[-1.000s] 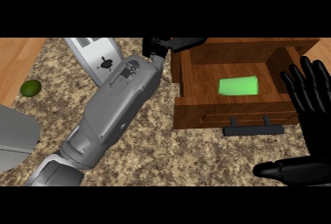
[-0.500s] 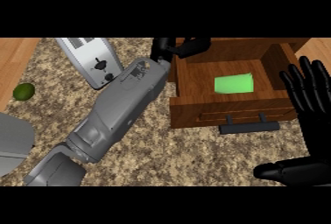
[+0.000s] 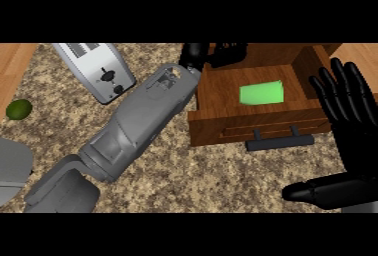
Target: Pick up the cup, place it into the drawer and close the drawer
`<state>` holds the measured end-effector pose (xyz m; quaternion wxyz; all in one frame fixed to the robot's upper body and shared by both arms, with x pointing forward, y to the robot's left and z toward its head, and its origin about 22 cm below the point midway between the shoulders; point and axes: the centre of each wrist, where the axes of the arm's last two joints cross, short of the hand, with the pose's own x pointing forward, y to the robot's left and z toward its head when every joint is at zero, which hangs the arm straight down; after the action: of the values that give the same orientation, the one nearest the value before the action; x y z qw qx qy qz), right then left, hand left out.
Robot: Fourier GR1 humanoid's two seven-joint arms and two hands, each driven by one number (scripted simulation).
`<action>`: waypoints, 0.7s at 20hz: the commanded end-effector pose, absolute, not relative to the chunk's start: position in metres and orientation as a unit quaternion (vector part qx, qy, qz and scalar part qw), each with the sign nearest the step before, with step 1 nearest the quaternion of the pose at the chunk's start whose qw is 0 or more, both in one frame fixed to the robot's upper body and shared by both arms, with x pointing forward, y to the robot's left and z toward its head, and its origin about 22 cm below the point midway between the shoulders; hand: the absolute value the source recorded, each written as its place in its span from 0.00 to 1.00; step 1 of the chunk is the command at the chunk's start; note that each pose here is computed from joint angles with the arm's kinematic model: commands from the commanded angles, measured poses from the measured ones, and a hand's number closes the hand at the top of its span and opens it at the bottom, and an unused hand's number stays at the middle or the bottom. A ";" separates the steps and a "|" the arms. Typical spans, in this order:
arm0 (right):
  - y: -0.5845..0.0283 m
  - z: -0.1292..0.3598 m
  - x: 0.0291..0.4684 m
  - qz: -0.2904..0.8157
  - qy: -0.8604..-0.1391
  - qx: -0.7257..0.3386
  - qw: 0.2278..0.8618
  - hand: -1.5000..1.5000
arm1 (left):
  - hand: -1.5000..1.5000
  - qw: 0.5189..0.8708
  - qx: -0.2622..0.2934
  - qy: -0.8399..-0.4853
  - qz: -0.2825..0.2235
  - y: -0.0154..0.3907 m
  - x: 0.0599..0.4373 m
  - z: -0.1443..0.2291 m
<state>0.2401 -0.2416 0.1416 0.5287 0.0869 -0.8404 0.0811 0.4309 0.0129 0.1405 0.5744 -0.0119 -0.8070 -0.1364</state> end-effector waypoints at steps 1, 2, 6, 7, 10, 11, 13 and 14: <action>-0.245 0.146 0.231 0.081 -0.844 0.092 0.523 0.00 | 0.00 0.583 0.024 -0.796 -0.161 0.021 0.434 0.125; -0.236 0.146 0.243 0.083 -0.842 0.103 0.523 0.00 | 0.00 0.576 0.032 -0.800 -0.163 0.012 0.425 0.122; -0.242 0.149 0.238 0.072 -0.849 0.109 0.512 0.00 | 0.00 0.580 0.015 -0.802 -0.140 0.014 0.428 0.126; -0.237 0.135 0.231 0.076 -0.844 0.105 0.520 0.00 | 0.00 0.578 0.003 -0.805 -0.135 0.009 0.428 0.137; -0.248 0.146 0.238 0.073 -0.846 0.128 0.513 0.00 | 0.00 0.568 -0.032 -0.814 -0.116 0.005 0.424 0.139; -0.243 0.141 0.232 0.068 -0.842 0.129 0.519 0.00 | 0.00 0.561 -0.045 -0.819 -0.113 -0.001 0.419 0.143; -0.251 0.137 0.239 0.067 -0.840 0.133 0.522 0.00 | 0.00 0.553 -0.072 -0.825 -0.091 -0.003 0.421 0.154; -0.253 0.146 0.236 0.063 -0.837 0.134 0.526 0.00 | 0.00 0.546 -0.087 -0.829 -0.091 0.003 0.424 0.150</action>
<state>0.2372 -0.2465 0.1431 0.5211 0.1241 -0.8416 0.0685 0.4240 0.0036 0.1428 0.5622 -0.0465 -0.8179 -0.1128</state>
